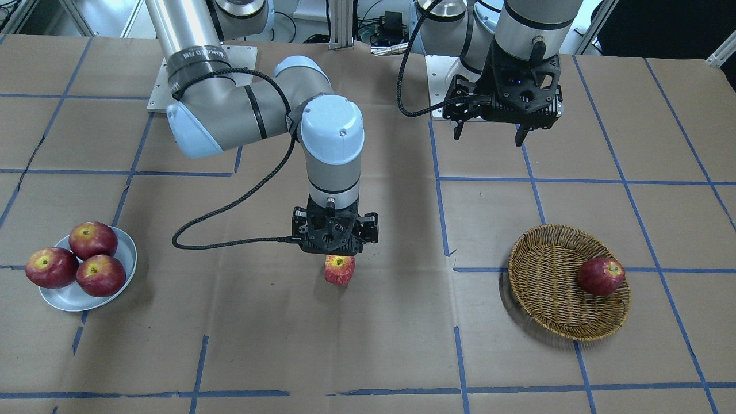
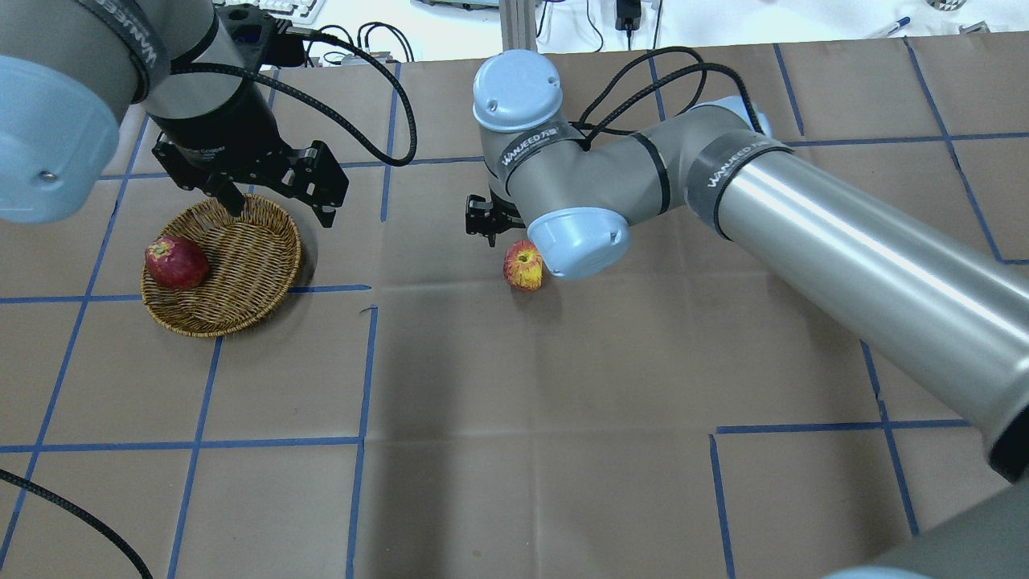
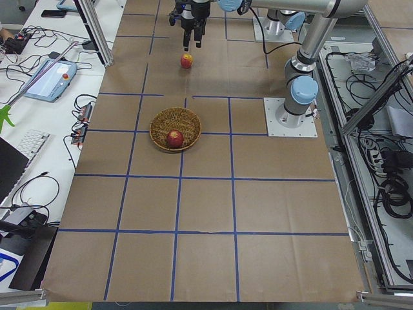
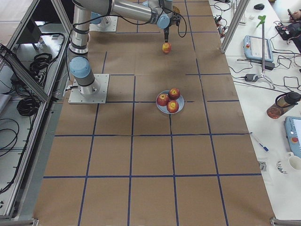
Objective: Transfer apple from basket to plate
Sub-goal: 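Move the right gripper over the apple on the table, then lower the right gripper and close it on the apple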
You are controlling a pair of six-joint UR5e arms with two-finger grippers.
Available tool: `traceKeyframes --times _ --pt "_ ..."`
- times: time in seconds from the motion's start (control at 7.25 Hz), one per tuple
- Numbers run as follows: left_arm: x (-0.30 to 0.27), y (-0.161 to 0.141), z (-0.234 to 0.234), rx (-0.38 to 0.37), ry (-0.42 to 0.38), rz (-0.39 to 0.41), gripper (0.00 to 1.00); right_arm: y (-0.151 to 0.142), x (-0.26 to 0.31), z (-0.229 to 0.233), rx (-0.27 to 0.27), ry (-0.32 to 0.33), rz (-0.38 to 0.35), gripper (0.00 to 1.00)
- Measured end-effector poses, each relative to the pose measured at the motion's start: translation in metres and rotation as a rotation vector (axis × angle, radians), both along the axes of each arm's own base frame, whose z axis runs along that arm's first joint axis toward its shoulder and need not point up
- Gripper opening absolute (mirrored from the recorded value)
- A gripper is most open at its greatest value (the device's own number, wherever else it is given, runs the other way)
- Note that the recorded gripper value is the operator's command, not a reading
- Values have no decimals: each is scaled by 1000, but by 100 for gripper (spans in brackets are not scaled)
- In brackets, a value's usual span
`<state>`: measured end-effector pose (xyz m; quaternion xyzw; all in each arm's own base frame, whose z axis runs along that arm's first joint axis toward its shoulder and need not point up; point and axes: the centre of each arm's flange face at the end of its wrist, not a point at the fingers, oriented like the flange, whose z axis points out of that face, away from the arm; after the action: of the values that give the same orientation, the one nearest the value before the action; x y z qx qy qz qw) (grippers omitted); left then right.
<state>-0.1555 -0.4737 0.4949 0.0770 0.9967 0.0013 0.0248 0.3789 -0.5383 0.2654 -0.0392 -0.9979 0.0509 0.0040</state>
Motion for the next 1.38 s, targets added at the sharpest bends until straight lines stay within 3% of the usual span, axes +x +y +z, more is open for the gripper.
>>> traceKeyframes --times 0.41,0.55,0.69,0.83,1.1,1.38 --pt "0 0 2 -7 -2 0 99 -3 15 -53 3 33 20 100" --pt "0 -1 4 -10 -3 0 99 -3 10 -64 13 38 19 91" --pt "0 -1 4 -11 -4 0 99 -3 5 -72 11 35 16 72" --pt "1 -1 5 -12 -5 0 99 -4 2 -76 4 28 13 59" --pt "1 -1 6 -15 -6 0 99 -6 1 -73 -11 18 9 49" --pt "1 -1 7 -17 -6 0 99 -11 -6 -47 -49 6 -5 49"
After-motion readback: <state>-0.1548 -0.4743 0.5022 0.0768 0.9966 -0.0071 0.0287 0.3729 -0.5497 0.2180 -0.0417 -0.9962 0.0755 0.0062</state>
